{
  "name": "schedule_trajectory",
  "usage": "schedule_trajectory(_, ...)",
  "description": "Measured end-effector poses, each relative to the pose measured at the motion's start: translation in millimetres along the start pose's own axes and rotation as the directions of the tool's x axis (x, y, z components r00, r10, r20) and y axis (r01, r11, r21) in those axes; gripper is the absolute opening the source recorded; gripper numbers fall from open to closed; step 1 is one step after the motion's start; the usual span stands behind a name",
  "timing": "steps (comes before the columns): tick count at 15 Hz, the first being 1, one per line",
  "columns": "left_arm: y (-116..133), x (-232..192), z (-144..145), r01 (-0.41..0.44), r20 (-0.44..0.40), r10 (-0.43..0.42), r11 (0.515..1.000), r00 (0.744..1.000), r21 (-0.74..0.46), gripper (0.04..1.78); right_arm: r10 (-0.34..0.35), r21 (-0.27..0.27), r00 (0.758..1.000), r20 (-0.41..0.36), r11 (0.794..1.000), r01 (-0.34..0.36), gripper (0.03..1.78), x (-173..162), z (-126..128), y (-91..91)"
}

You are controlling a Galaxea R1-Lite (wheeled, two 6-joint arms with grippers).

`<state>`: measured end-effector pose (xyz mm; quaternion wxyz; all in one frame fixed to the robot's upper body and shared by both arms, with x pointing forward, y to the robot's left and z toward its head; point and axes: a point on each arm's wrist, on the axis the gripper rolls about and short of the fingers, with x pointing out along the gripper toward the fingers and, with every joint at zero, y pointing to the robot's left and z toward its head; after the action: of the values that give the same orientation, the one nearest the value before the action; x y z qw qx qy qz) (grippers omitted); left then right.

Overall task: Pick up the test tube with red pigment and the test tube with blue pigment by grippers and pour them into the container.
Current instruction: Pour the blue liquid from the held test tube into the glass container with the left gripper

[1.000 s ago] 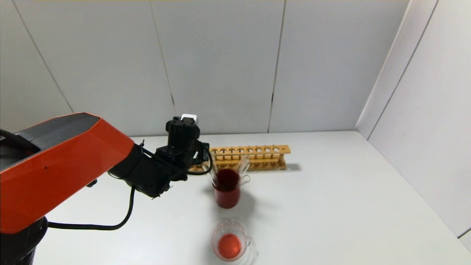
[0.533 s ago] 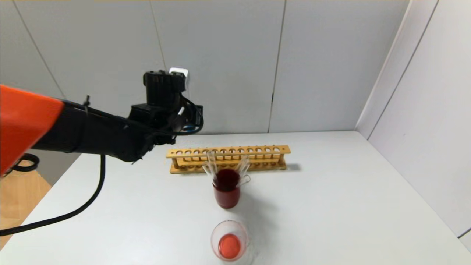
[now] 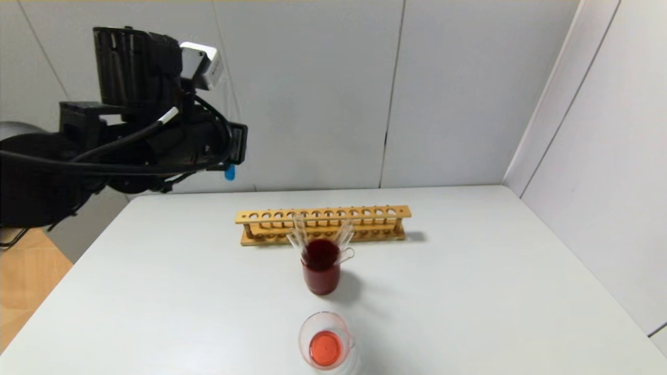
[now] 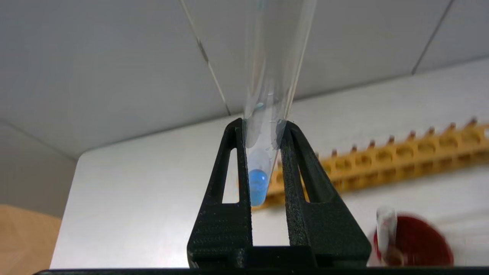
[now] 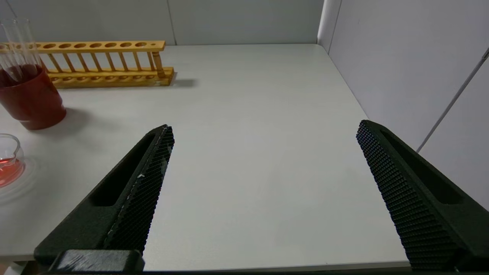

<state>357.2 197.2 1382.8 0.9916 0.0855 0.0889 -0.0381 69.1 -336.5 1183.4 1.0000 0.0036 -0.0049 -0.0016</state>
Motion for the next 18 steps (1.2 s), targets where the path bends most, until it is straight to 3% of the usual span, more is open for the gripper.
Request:
schedule_trajectory(4,7,-46,-46,0.053,-0.097,-0.042,0.992,0.994,0.112,0.30,0.000,0.000,1.000,0.000,1.000,0.000,1.74,0,0,0.0)
schedule_trajectory(8,6,-74,-96,0.152,-0.170,-0.099,0.930,0.980,0.336,0.30,0.000,0.000,1.000,0.000,1.000,0.000,1.74,0,0,0.0)
schedule_trajectory(14,-21,-80,-128,0.288,-0.200,-0.209,0.745,0.957,0.601,0.30,0.000,0.000,1.000,0.000,1.000,0.000,1.74,0,0,0.0)
schedule_trajectory(18,-31,-73,-139,0.331,-0.250,-0.218,0.551,0.943,0.766,0.30,0.000,0.000,1.000,0.000,1.000,0.000,1.74,0,0,0.0)
